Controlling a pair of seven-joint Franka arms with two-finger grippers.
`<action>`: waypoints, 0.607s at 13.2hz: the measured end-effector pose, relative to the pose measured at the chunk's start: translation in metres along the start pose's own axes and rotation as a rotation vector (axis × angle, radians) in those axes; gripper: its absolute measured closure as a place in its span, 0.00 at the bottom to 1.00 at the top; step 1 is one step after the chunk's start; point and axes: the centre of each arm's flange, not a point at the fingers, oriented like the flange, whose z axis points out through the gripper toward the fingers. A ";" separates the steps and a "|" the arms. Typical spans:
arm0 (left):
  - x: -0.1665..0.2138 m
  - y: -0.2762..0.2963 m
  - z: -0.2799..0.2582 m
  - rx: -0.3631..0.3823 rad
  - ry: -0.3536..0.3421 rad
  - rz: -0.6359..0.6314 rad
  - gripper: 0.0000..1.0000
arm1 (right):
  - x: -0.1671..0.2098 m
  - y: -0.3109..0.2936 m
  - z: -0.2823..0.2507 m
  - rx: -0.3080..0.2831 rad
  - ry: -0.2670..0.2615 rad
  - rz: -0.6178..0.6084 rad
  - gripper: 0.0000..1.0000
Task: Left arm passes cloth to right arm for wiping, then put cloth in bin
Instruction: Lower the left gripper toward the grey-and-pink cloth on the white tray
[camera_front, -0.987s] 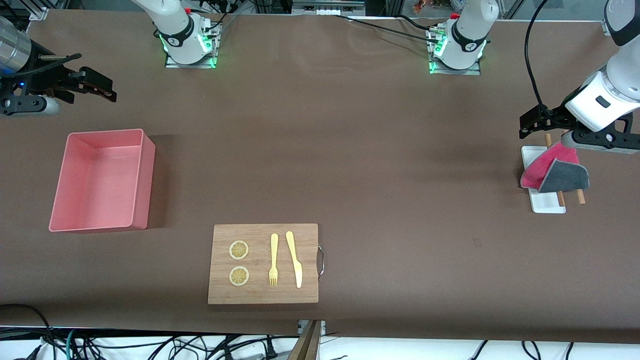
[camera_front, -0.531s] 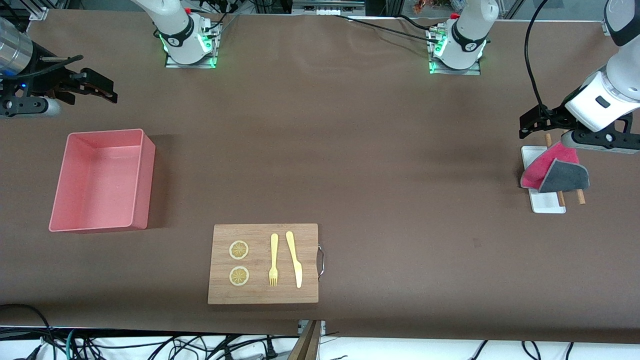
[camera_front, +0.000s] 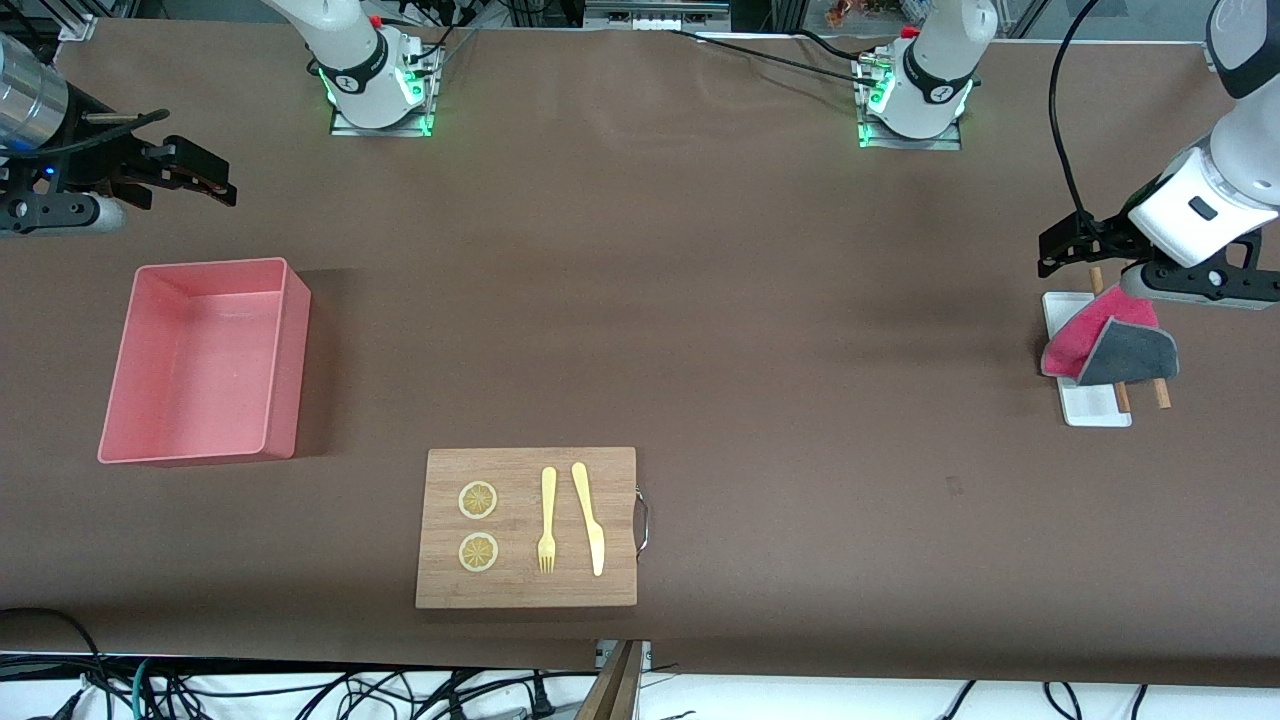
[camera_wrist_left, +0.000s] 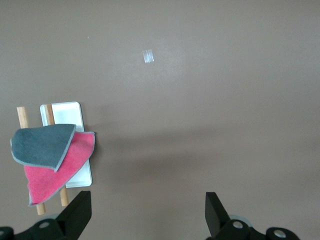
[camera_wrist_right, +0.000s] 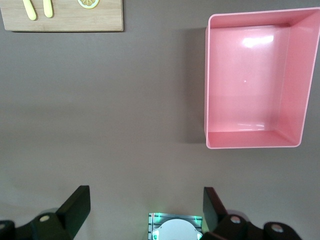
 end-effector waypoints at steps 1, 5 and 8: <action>-0.002 -0.005 0.011 -0.002 -0.022 0.007 0.00 | 0.000 0.000 0.000 0.000 0.000 0.000 0.00; -0.015 -0.054 0.048 -0.028 -0.095 0.167 0.00 | 0.000 0.000 0.000 0.000 0.000 -0.001 0.00; -0.024 -0.098 0.061 0.001 -0.127 0.389 0.00 | 0.001 -0.002 0.001 -0.001 -0.001 -0.003 0.00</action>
